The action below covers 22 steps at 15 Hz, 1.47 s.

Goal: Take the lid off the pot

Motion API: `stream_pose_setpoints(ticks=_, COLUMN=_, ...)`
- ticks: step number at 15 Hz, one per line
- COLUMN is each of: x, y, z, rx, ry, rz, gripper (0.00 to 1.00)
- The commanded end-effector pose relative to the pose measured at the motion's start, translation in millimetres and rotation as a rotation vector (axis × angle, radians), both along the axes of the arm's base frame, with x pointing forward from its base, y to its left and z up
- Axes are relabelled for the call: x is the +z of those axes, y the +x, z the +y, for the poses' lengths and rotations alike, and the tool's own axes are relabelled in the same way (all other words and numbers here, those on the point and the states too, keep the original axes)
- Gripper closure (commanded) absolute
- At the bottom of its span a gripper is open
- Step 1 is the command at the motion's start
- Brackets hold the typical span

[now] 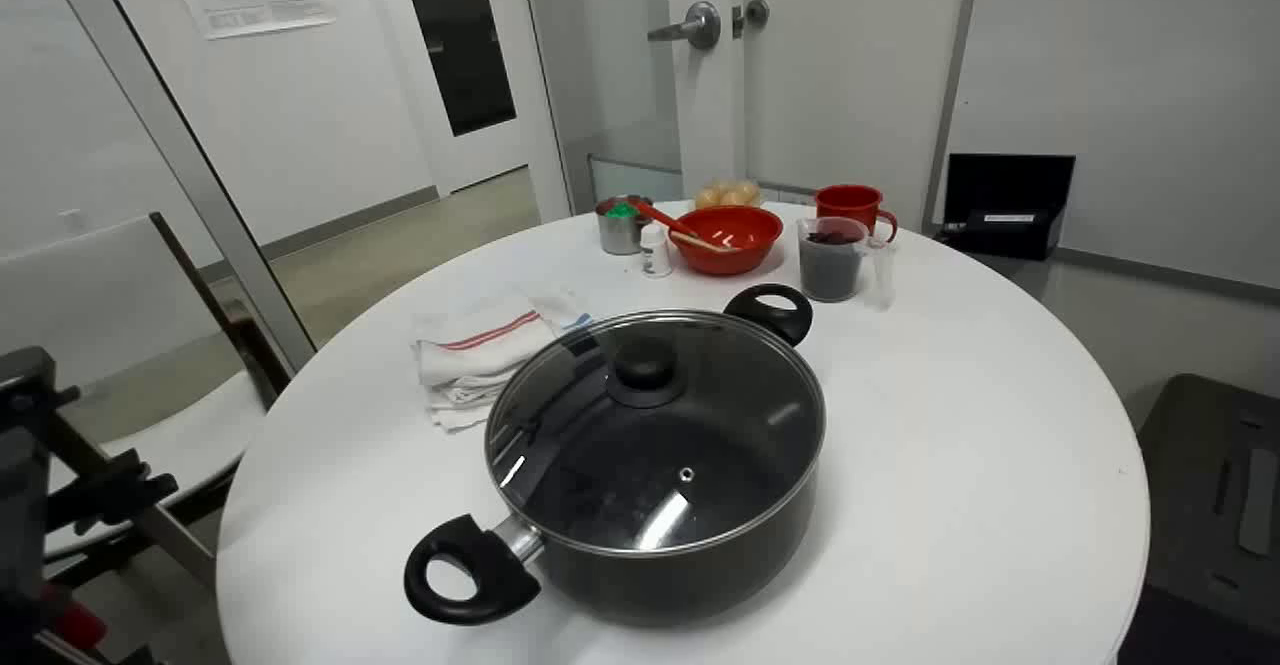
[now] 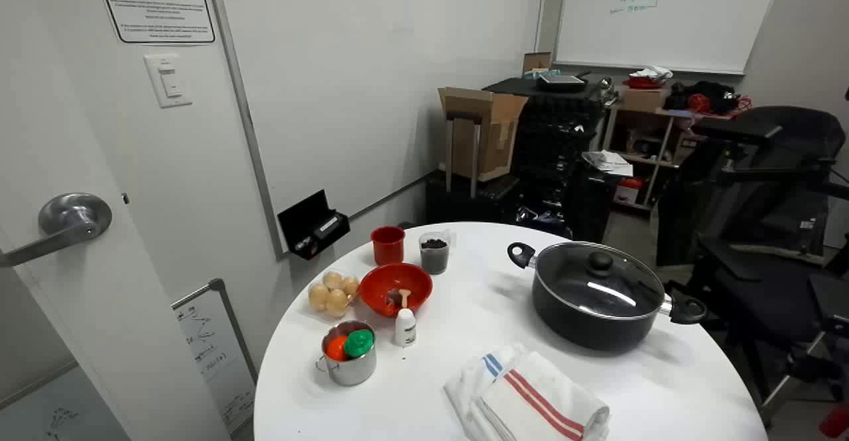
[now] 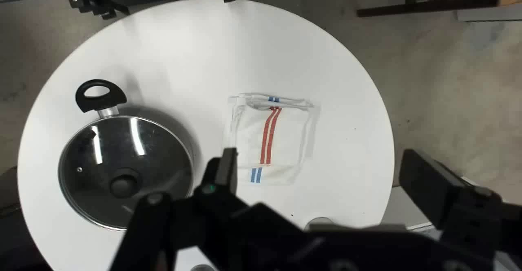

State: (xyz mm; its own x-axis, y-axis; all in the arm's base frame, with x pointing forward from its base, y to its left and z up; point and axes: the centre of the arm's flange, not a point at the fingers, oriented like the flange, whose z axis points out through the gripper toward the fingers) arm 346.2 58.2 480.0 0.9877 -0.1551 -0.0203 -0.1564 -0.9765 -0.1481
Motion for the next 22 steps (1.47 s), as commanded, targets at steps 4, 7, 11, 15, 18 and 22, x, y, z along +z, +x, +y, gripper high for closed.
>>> stream_pose_setpoints(ticks=4, x=0.0, y=0.0, z=0.0, rx=0.000, ry=0.000, rz=0.000, gripper=0.00)
stream_pose_setpoints(ticks=7, x=0.0, y=0.0, z=0.0, rx=0.000, ry=0.000, rz=0.000, gripper=0.00)
stream_pose_setpoints(ticks=11, x=-1.3, y=3.3, z=-1.1, rx=-0.001, ry=0.004, rz=0.007, gripper=0.00)
stream_pose_setpoints(ticks=15, x=-18.1, y=30.7, z=-14.6, rx=-0.057, ry=-0.031, rz=0.028, gripper=0.00)
stream_pose_setpoints(ticks=18, x=-43.1, y=59.2, z=-36.1, rx=-0.141, ry=-0.046, rz=0.036, gripper=0.00)
stream_pose_setpoints(ticks=22, x=-82.9, y=92.6, z=-67.2, rx=-0.273, ry=-0.044, rz=0.071, gripper=0.00)
